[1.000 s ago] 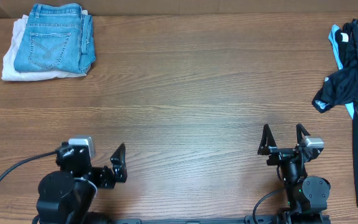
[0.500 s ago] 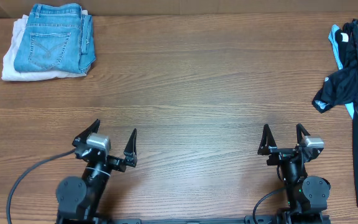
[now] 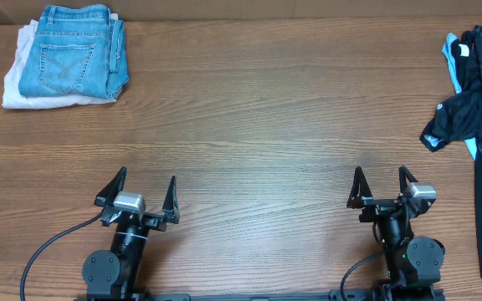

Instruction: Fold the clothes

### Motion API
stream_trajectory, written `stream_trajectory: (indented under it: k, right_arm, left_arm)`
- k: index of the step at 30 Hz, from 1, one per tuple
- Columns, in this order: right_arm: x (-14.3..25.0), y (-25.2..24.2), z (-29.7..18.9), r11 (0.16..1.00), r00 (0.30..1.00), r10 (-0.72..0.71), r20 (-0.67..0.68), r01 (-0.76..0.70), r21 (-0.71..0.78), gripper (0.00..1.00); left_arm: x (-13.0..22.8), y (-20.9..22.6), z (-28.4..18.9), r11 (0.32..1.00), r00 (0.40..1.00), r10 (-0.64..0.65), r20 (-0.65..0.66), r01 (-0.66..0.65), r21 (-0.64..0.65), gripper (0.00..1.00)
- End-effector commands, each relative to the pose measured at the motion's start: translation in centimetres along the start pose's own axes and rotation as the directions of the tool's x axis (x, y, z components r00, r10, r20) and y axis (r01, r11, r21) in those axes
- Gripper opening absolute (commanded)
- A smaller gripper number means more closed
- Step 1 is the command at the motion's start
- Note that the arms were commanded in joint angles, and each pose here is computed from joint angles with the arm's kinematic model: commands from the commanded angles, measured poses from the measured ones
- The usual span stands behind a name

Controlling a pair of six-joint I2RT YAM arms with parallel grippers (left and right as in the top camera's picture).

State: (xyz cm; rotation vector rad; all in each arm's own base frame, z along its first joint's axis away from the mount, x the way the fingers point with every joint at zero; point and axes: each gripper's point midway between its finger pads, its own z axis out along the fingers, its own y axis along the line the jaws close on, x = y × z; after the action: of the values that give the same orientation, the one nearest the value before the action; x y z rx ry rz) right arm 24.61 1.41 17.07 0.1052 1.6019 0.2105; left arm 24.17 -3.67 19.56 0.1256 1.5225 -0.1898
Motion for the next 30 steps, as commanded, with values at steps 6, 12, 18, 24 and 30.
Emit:
stream_trajectory:
  k: [6,12,18,24,30]
  right_arm:
    - [0.1,0.2,0.0,1.0,1.0,-0.007,0.007,0.007,-0.011,1.0]
    - [0.1,0.2,0.0,1.0,1.0,-0.007,0.007,0.007,-0.011,1.0]
    - [0.1,0.2,0.0,1.0,1.0,-0.007,0.007,0.007,-0.011,1.0]
    - [0.1,0.2,0.0,1.0,1.0,-0.007,0.007,0.007,-0.011,1.0]
    - [0.1,0.2,0.0,1.0,1.0,-0.007,0.007,0.007,-0.011,1.0]
  left_arm:
    - [2.1,1.9,-0.1,0.997,0.999,0.016,-0.05,-0.02,-0.08,1.0]
    - [3.6,2.4,-0.2,0.994,0.994,0.004,-0.106,-0.015,-0.107,1.0]
    - [3.6,2.4,-0.2,0.994,0.994,0.003,-0.108,-0.015,-0.107,1.0]
    - [3.6,2.4,-0.2,0.994,0.994,0.004,-0.108,-0.015,-0.107,1.0]
    - [3.6,2.4,-0.2,0.994,0.994,0.003,-0.108,-0.015,-0.107,1.0]
